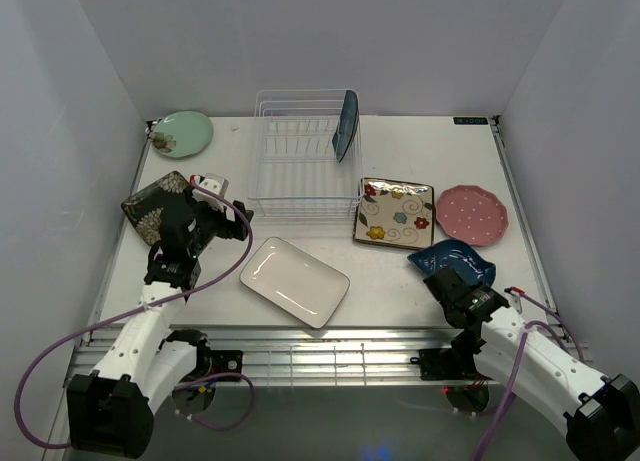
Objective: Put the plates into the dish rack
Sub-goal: Pick up the plate from the corner of the board, then insert the plate into the dish rack.
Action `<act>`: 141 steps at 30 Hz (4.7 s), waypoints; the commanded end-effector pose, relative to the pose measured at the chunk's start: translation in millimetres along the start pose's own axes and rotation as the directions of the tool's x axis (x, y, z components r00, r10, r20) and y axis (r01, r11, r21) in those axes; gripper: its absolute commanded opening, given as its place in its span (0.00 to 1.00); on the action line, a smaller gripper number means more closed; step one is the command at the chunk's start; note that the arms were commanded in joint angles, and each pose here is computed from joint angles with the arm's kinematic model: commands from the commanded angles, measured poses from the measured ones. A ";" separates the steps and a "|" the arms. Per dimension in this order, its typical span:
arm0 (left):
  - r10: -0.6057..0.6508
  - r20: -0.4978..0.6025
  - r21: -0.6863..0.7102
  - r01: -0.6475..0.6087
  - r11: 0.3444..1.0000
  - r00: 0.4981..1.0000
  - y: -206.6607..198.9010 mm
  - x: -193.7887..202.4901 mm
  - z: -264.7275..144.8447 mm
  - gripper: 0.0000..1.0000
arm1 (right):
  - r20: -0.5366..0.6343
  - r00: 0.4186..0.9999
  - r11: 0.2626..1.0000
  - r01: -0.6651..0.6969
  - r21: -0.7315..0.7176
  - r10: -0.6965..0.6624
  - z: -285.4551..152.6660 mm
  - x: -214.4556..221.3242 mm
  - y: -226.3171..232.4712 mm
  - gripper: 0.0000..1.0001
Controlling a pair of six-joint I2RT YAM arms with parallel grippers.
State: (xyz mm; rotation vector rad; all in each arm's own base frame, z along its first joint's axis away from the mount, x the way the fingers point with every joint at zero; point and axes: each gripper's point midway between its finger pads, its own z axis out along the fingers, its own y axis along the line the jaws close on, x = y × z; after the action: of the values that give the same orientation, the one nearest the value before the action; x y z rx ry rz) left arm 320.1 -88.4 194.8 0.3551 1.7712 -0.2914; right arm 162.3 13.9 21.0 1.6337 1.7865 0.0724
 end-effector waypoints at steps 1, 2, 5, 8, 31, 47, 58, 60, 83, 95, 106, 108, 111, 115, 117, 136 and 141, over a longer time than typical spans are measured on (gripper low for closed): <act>0.011 0.014 0.003 -0.011 1.000 1.000 -0.5 -7.8 -0.2 0.98 | 0.026 0.957 0.957 -0.290 -0.002 0.290 5.1 -4.7 5.4 0.08; 0.011 0.014 0.003 -0.011 1.000 1.000 -0.5 -7.8 -0.2 0.98 | 0.030 0.955 0.956 -0.294 -0.012 0.294 4.9 -6.2 6.9 0.08; 0.010 0.010 0.004 -0.010 1.000 1.000 -0.6 -7.3 0.4 0.98 | 0.034 0.954 0.954 -0.296 -0.039 0.297 3.4 -10.1 10.7 0.08; 0.009 0.010 0.003 -0.009 1.000 1.000 -0.5 -7.8 -0.3 0.98 | 0.042 0.960 0.960 -0.275 -0.061 0.278 -1.7 -16.1 14.8 0.08; 0.043 -0.007 0.139 -0.041 0.989 0.999 -22.4 -0.8 -0.1 0.98 | 0.020 0.982 0.968 -0.179 -0.174 0.185 -63.1 -54.8 57.4 0.08; 0.102 -0.057 0.226 -0.087 0.970 0.993 -31.5 -5.0 2.9 0.98 | -0.012 0.992 0.945 -0.120 -0.305 0.122 -95.7 -63.3 99.7 0.08; 0.114 -0.061 0.203 -0.100 0.974 0.992 -25.2 -11.5 8.3 0.98 | 0.019 1.000 0.941 -0.015 -0.339 0.022 -100.7 -59.6 116.8 0.08; 0.112 -0.062 0.130 -0.104 0.986 0.992 -12.4 -11.7 11.2 0.98 | 0.014 1.000 0.934 -0.022 -0.357 0.028 -100.9 -57.9 120.8 0.08; 0.208 -0.025 0.153 -0.202 0.967 0.978 -15.0 -19.3 0.7 0.98 | 0.008 0.999 0.899 0.051 -0.435 -0.053 -113.0 -45.7 154.5 0.08; 0.147 0.206 0.627 -0.245 0.739 0.968 -108.9 -86.2 -23.0 0.98 | -0.015 0.995 0.883 0.082 -0.463 -0.101 -120.4 -33.8 173.5 0.08; 0.012 0.214 0.854 -0.194 0.484 0.977 -145.5 -129.6 -32.6 0.98 | -0.024 0.994 0.869 0.080 -0.489 -0.105 -128.9 -33.7 184.0 0.08; 0.041 0.277 0.802 -0.254 0.541 0.960 -151.9 -138.9 -19.2 0.98 | -0.021 0.994 0.866 0.084 -0.492 -0.108 -132.1 -34.4 189.2 0.08; 0.174 0.375 0.647 -0.391 0.654 0.911 -168.8 -145.7 6.6 0.98 | -0.020 0.993 0.865 0.089 -0.493 -0.113 -138.7 -34.9 200.4 0.08; 0.250 0.416 0.541 -0.459 0.705 0.874 -184.0 -149.0 24.8 0.98 | -0.024 0.993 0.880 0.089 -0.466 -0.113 -146.2 -36.1 211.9 0.08; 0.307 0.449 0.495 -0.519 0.697 0.839 -203.1 -150.6 28.8 0.98 | -0.031 0.993 0.877 0.082 -0.474 -0.110 -151.7 -34.3 222.9 0.08; 0.514 0.438 0.463 -0.675 0.574 0.737 -296.8 -107.0 71.8 0.87 | -0.085 0.975 0.853 0.135 -0.504 -0.204 -158.6 5.6 273.8 0.08; 0.513 0.440 0.561 -0.671 0.484 0.737 -313.5 -90.3 64.2 0.89 | -0.082 0.974 0.846 0.142 -0.514 -0.213 -160.3 6.2 275.5 0.08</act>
State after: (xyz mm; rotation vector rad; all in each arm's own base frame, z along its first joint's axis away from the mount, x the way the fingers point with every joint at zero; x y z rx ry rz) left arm 282.3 -403.6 252.3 1.3904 1.1918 -0.4289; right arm 288.7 126.6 205.2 1.0794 2.0194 0.3177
